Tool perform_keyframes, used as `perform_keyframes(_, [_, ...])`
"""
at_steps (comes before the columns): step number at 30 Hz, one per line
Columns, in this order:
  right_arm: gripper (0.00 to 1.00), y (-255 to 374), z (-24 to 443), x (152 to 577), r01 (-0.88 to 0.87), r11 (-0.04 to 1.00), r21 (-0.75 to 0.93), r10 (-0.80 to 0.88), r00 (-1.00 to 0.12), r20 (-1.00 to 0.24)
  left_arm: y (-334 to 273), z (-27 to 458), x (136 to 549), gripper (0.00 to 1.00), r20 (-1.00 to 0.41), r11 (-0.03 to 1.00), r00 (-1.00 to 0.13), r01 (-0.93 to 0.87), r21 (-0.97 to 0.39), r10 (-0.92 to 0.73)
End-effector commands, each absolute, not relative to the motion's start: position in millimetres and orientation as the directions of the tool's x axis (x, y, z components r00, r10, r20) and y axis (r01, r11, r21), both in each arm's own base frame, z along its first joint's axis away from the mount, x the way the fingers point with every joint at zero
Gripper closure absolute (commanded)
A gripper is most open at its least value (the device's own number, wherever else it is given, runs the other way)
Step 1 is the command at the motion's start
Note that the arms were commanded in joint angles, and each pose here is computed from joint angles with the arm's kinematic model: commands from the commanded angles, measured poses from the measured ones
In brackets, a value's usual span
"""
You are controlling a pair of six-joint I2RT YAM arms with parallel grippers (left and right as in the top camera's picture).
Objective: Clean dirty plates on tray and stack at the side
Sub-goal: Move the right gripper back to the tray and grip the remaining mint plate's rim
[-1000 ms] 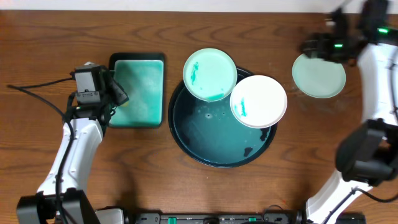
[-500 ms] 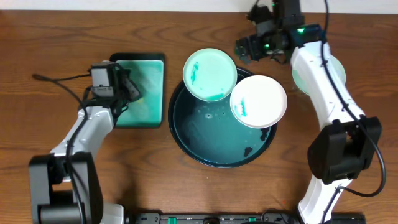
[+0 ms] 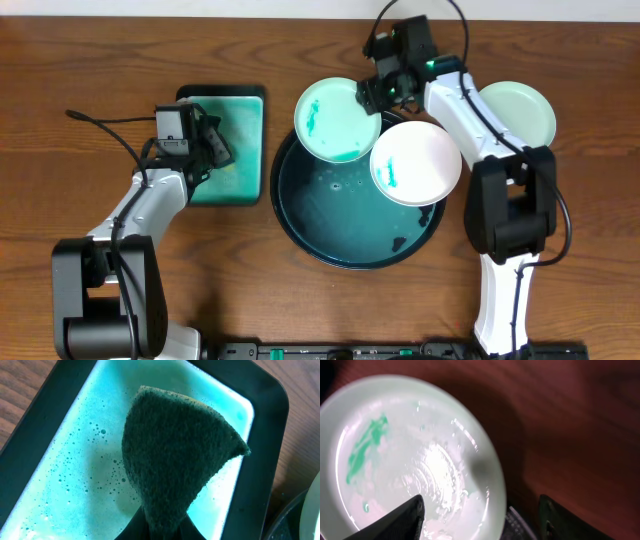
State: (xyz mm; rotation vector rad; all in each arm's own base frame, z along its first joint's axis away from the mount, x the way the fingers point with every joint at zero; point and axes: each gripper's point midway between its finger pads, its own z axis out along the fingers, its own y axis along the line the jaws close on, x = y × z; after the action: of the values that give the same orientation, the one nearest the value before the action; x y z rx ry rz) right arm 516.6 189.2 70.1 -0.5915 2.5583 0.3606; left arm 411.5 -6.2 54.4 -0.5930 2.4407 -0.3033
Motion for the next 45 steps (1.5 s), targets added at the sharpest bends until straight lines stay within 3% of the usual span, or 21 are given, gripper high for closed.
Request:
perform_keyframes(1, [0.4,195.3,61.6,511.4,-0.512,0.849,0.126,-0.392,-0.773,-0.498,-6.6,54.5,412.2,0.92,-0.51,0.882,-0.724,-0.328,-0.338,-0.464])
perform_keyframes(2, [0.46,195.4,57.6,511.0,-0.512,0.85,0.123,-0.396,-0.776,-0.491,-6.6,54.5,412.2,0.93,-0.51,0.882,-0.724,-0.328,-0.338,-0.464])
perform_keyframes(12, [0.43,194.8,31.4,508.3,-0.506,0.855,0.116,-0.409,-0.795,-0.448,-6.6,54.5,412.3,0.93,-0.51,0.882,-0.724,-0.328,-0.338,-0.464])
perform_keyframes(16, [0.51,196.1,32.1,511.2,-0.505,0.855,0.115,-0.405,-0.791,-0.459,-6.6,54.4,412.2,0.92,-0.509,0.882,-0.724,-0.328,-0.338,-0.465])
perform_keyframes(21, [0.53,195.5,27.3,510.4,-0.496,0.86,0.121,-0.398,-0.8,-0.449,-7.6,54.4,412.2,0.93,-0.509,0.883,-0.726,-0.326,-0.339,-0.463])
perform_keyframes(24, [0.6,197.1,26.9,509.8,-0.496,0.859,0.127,-0.396,-0.801,-0.449,-7.4,54.4,412.2,0.93,-0.509,0.883,-0.725,-0.327,-0.338,-0.464])
perform_keyframes(28, [0.84,203.0,28.1,510.0,-0.496,0.858,0.133,-0.391,-0.799,-0.457,-7.7,53.8,411.4,0.92,-0.506,0.883,-0.727,-0.327,-0.337,-0.463])
perform_keyframes(29, [0.97,203.7,28.1,509.8,-0.495,0.858,0.135,-0.389,-0.8,-0.457,-7.6,53.6,411.1,0.89,-0.505,0.882,-0.728,-0.328,-0.337,-0.464])
perform_keyframes(30, [0.99,204.1,28.5,509.8,-0.49,0.861,0.138,-0.383,-0.803,-0.457,-7.5,53.3,410.7,0.86,-0.504,0.882,-0.729,-0.329,-0.336,-0.464])
perform_keyframes(38, [0.99,218.2,67.2,502.9,-0.457,0.853,0.25,-0.305,-0.827,-0.471,-7.5,52.7,409.9,0.85,-0.501,0.883,-0.731,-0.33,-0.335,-0.463])
perform_keyframes(45, [0.99,219.3,110.6,463.7,-0.428,0.836,0.344,-0.282,-0.872,-0.4,-7.5,52.7,409.9,0.83,-0.501,0.883,-0.731,-0.33,-0.335,-0.463])
